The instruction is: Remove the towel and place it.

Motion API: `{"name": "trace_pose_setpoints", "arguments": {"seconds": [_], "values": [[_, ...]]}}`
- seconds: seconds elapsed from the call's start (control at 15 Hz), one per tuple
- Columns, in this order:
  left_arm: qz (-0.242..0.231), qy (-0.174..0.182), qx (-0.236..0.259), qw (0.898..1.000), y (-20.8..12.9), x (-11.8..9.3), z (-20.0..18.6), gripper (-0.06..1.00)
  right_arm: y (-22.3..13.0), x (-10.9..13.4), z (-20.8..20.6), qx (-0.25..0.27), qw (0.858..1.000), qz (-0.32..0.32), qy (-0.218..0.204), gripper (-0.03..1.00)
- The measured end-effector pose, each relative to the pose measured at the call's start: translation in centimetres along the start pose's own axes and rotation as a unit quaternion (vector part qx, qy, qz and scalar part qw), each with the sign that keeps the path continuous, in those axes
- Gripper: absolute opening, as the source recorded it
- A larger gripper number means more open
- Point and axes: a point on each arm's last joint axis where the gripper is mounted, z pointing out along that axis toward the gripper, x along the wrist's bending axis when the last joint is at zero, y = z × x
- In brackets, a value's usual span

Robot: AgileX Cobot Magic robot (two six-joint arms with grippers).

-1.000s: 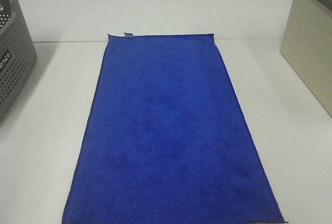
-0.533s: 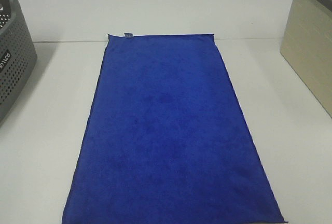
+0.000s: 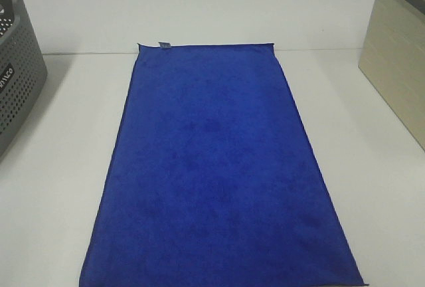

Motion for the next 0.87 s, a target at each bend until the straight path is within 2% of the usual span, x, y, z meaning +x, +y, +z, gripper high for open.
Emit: {"name": "trace_pose_setpoints", "arguments": {"seconds": [0.87], "values": [[0.002,0.0,0.0,1.0,-0.01,0.0,0.02,0.71,-0.02,0.0,0.02,0.0,1.0,0.0,0.0,0.67]]}}
